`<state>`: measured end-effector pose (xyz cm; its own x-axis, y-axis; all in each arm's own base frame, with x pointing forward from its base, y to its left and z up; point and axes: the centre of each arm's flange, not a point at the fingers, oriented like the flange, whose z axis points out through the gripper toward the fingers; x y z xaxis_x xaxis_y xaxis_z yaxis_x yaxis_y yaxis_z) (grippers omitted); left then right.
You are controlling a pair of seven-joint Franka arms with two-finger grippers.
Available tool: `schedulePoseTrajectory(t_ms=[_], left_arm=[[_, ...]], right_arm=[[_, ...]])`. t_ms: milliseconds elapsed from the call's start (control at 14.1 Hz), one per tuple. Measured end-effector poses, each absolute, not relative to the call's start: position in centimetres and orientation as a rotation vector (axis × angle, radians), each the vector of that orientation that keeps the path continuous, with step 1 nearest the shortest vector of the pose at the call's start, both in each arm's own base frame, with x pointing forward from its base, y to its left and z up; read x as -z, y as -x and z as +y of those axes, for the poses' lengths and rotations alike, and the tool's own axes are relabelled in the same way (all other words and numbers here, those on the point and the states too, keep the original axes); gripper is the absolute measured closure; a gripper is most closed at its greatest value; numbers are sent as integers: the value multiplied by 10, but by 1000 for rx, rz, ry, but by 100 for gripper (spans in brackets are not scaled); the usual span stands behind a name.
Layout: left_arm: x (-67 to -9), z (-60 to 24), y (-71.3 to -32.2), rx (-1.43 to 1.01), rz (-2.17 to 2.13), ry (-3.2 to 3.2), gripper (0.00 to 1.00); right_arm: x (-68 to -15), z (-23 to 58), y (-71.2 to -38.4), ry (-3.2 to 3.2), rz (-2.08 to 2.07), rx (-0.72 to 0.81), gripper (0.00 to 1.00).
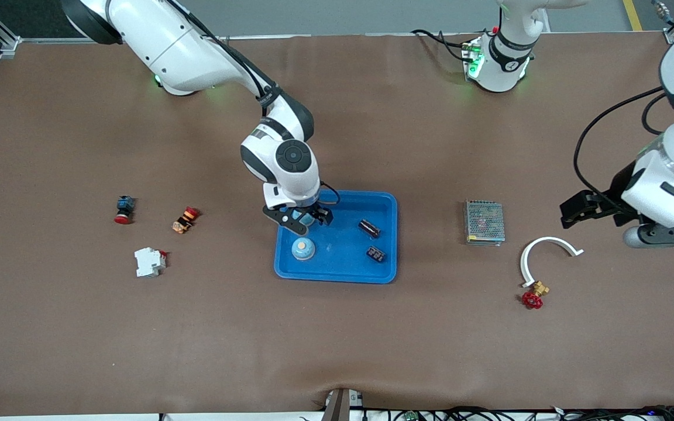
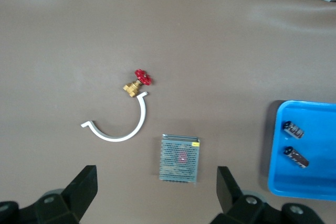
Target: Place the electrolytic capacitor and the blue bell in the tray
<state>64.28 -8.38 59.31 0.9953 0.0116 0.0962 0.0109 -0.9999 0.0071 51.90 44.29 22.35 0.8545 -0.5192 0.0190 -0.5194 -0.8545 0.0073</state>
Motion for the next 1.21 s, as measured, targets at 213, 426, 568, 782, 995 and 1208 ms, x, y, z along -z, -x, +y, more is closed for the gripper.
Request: schedulePoseTrajectory(t_ms=[213, 426, 568, 782, 995, 1208], left_arm=[[-600, -64, -635, -153, 10, -3139, 0], [-593, -57, -617, -134, -24, -3153, 0], [-586, -56, -601, -183, -44, -3156, 0], [-588, -57, -581, -224, -48, -3158, 0], [-593, -58, -579, -256, -49, -3154, 0], [-598, -58, -580, -282, -49, -3150, 0]], right_arm=[[-246, 437, -531, -3029, -818, -65, 0], [-267, 406, -557, -3041, -727, -82, 0], [-280, 368, -586, -3052, -647, -85, 0], [-296, 297, -634, -3076, -537, -108, 0], [-305, 222, -670, -3091, -408, -128, 0], [-308, 150, -691, -3092, -329, -133, 0]])
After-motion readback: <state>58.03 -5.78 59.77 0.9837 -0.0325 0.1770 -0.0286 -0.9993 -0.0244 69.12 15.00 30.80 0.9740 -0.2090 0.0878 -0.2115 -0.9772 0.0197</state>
